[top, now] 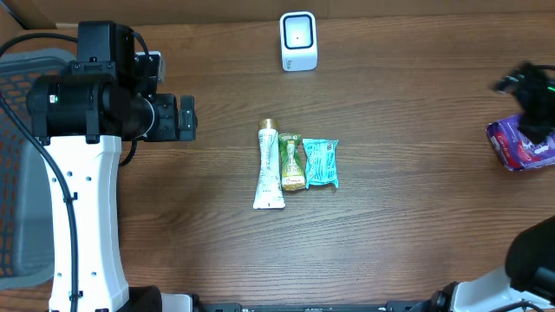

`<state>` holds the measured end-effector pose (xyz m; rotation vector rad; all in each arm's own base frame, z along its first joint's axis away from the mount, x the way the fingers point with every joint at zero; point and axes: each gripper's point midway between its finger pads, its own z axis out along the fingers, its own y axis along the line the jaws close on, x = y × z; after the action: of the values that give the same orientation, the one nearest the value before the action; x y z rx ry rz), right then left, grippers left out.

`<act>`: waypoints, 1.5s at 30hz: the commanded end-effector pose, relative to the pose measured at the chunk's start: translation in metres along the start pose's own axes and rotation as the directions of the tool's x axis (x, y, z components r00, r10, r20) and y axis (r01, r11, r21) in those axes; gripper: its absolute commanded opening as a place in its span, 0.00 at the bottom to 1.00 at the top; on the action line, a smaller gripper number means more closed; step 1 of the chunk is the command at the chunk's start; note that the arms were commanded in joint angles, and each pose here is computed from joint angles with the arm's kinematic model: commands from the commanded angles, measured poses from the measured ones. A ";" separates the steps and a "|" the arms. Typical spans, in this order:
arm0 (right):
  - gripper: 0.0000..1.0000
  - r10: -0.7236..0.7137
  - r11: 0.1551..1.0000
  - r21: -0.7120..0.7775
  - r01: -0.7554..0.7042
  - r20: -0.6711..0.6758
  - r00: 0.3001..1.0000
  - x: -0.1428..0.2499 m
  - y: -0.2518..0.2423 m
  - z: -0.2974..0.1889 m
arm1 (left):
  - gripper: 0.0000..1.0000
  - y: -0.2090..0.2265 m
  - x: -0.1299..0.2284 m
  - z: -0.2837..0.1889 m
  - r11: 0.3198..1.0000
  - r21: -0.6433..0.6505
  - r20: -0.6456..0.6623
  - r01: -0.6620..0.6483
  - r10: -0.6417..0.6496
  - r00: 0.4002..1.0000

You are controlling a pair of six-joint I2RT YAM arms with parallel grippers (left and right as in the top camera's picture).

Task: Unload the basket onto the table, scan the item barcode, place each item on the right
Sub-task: 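Carry the purple package right and drop it at the table's right edge, then grasp the mint-green packet with the right gripper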

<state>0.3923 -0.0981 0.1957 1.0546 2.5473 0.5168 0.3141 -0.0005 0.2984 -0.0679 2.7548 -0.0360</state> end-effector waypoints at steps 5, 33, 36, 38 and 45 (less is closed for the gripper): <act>1.00 -0.350 0.932 -0.202 0.300 -0.294 0.889 0.125 0.090 0.061 | 1.00 0.000 -0.002 0.002 1.000 0.005 -0.003 -0.019 0.019 1.000; 0.68 -0.215 0.955 0.096 0.280 -0.424 0.880 0.311 0.042 0.178 | 0.99 0.000 -0.002 0.002 1.000 0.005 -0.003 -0.019 0.019 1.000; 0.60 -0.226 0.957 0.076 0.279 -0.409 0.884 0.309 0.047 0.181 | 0.99 0.000 -0.002 0.002 1.000 0.005 -0.003 -0.019 0.019 1.000; 0.53 -0.240 0.958 0.055 0.282 -0.384 0.892 0.305 0.054 0.183 | 0.99 0.000 -0.002 0.002 1.000 0.005 -0.003 -0.019 0.019 1.000; 0.26 -0.241 0.962 0.059 0.266 -0.270 0.932 0.271 0.060 0.190 | 1.00 0.000 -0.002 0.002 1.000 0.005 -0.003 -0.019 0.019 1.000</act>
<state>0.3175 0.1961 0.0125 0.6475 2.9623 0.5845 0.3142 -0.0005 0.2983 -0.0679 2.7552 -0.0360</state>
